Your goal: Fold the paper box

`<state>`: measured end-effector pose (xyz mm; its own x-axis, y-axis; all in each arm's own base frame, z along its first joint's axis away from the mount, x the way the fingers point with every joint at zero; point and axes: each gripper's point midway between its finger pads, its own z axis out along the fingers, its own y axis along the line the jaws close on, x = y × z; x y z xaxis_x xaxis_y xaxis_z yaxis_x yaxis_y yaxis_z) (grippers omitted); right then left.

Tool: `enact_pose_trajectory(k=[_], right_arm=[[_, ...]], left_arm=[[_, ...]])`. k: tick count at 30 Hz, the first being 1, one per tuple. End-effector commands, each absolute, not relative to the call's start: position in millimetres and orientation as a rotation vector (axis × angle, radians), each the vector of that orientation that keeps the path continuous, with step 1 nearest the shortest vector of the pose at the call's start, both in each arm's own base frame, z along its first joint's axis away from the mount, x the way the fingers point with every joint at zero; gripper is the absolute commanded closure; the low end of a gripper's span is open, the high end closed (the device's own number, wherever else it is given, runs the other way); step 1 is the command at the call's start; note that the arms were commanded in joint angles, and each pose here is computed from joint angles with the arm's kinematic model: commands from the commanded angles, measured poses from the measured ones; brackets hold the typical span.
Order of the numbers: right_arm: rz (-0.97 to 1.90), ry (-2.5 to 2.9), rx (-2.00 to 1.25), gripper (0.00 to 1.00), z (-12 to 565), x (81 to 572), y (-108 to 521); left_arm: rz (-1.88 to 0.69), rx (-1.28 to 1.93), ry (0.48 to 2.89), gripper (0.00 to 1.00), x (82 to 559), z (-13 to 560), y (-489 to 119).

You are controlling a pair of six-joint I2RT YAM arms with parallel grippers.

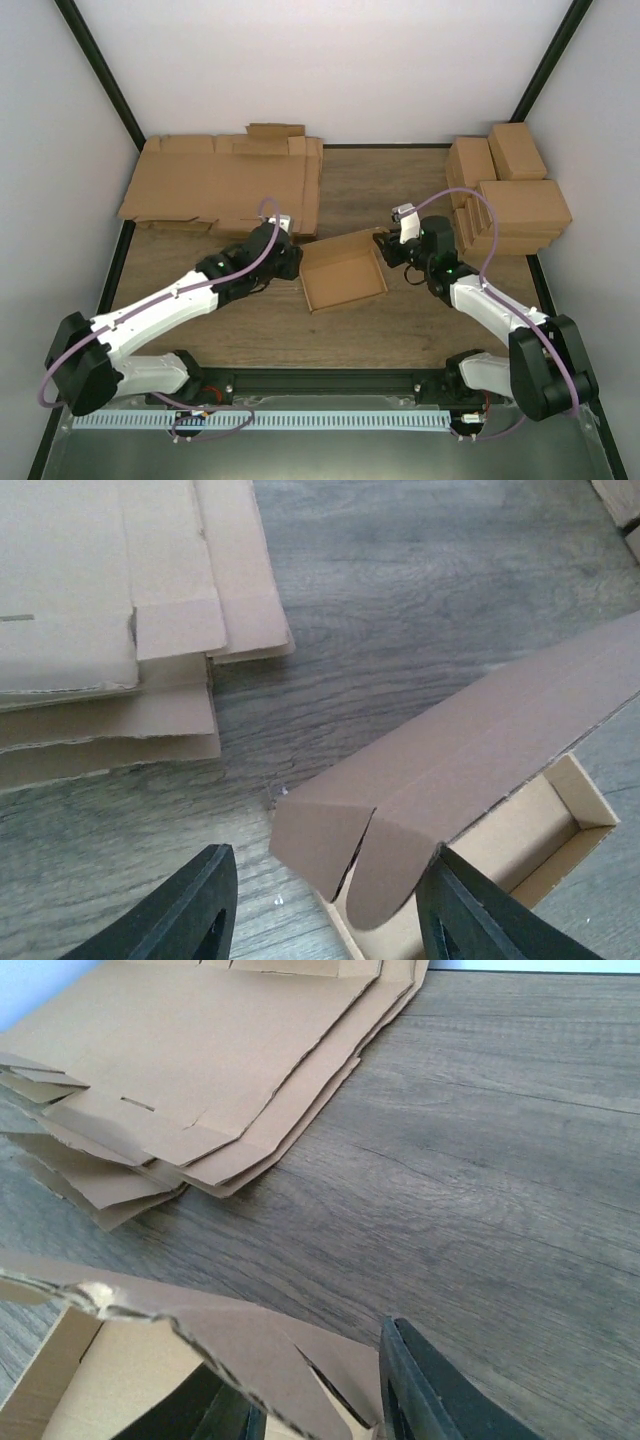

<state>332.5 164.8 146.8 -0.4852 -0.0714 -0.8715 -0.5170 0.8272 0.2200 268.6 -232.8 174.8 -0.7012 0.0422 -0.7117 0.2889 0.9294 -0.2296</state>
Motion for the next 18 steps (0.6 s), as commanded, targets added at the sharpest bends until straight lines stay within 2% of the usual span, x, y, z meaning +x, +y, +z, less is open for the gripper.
enact_pose_trajectory(k=[1, 8, 14, 18], right_arm=[[0.571, 1.98, -0.443, 0.69, 167, 340, 166], [0.584, 1.993, -0.445, 0.7, 166, 339, 167], [0.6, 2.002, -0.441, 0.72, 164, 339, 169], [0.605, 2.013, -0.427, 0.73, 162, 340, 169]], left_arm=[[-0.471, 0.256, 2.323, 0.5, 277, 173, -249], [-0.452, 0.274, 2.364, 0.56, 279, 157, -255], [-0.396, 0.239, 2.389, 0.7, 286, 148, -252], [-0.387, 0.196, 2.414, 0.71, 287, 141, -251]])
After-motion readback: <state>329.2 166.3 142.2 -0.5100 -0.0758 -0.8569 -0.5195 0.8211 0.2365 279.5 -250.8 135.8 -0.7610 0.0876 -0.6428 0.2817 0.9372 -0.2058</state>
